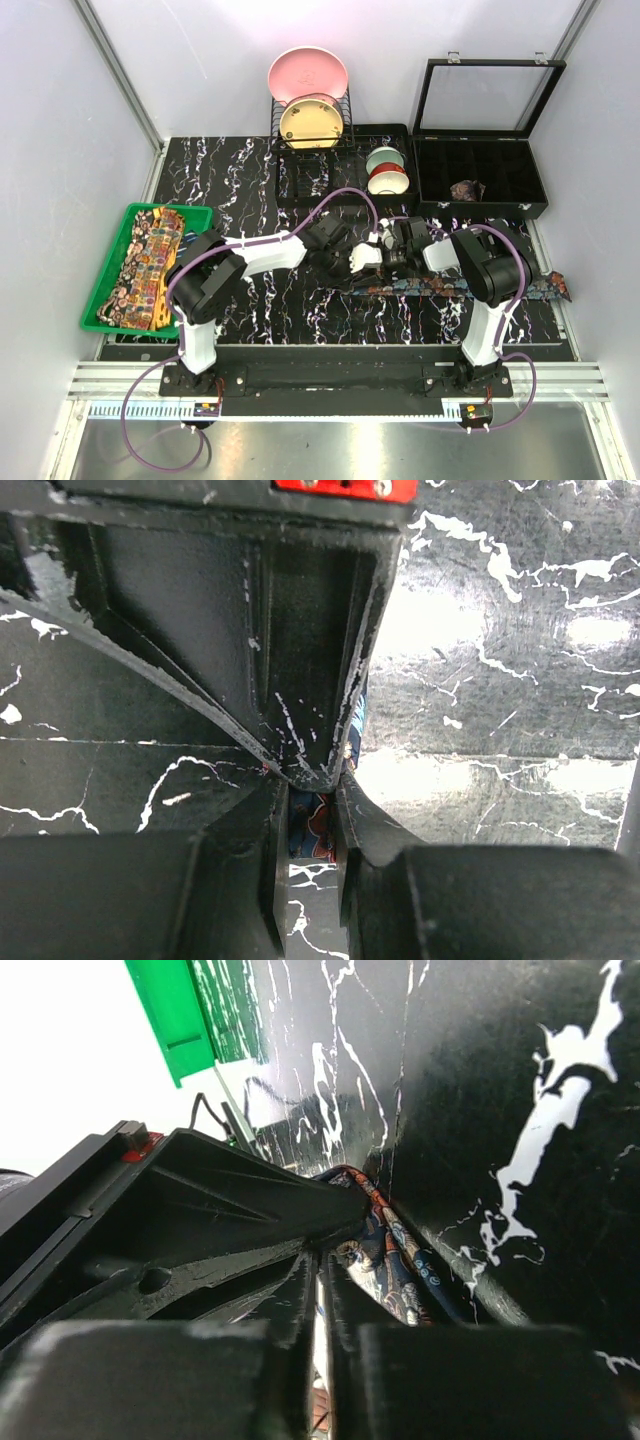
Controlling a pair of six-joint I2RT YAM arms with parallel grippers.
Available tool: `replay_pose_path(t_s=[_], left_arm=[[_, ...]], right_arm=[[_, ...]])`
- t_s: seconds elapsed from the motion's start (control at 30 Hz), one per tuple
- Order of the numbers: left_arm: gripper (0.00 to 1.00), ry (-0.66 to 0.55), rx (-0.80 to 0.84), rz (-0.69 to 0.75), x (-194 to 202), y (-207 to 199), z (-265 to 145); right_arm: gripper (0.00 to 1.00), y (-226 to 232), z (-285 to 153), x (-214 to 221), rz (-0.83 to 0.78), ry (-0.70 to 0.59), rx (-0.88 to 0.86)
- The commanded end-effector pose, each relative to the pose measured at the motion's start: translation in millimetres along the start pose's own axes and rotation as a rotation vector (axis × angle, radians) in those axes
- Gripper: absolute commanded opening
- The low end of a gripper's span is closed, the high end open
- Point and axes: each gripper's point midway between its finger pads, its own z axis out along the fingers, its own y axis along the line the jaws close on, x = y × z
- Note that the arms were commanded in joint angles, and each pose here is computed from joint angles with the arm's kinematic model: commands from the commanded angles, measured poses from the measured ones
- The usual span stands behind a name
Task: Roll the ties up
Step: Roll the tie at the center of the board.
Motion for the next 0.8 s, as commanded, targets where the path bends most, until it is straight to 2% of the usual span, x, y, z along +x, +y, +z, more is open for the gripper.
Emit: replay_pose_path(t_s=[0.0,0.13,0.37,0.5,0.77], left_arm=[[0.19,0.133,0.058,-0.06,47,-19,16],[0.25,0.121,0.044,-0.088,45,-15,13],[0.51,0.054,-0.027,-0.057,31,-10,-3],[0.55,0.057,-0.047,-0.047,34,-7,-4],[0.56,0.06,-0.059,-0.033,35,-3,-2]], right_arm=[[0.0,12,18,2,-0.048,0.034,-0.018],[0.0,10,14,3,-0.044,0.044,0.025],[0.0,2,4,-1,-0.057,0.008,0.116],[0.0,-5,-1,-5,-0.051,-0.001,0.139],[0.0,-10,-16,-3,-0.033,-0.006,0.163]])
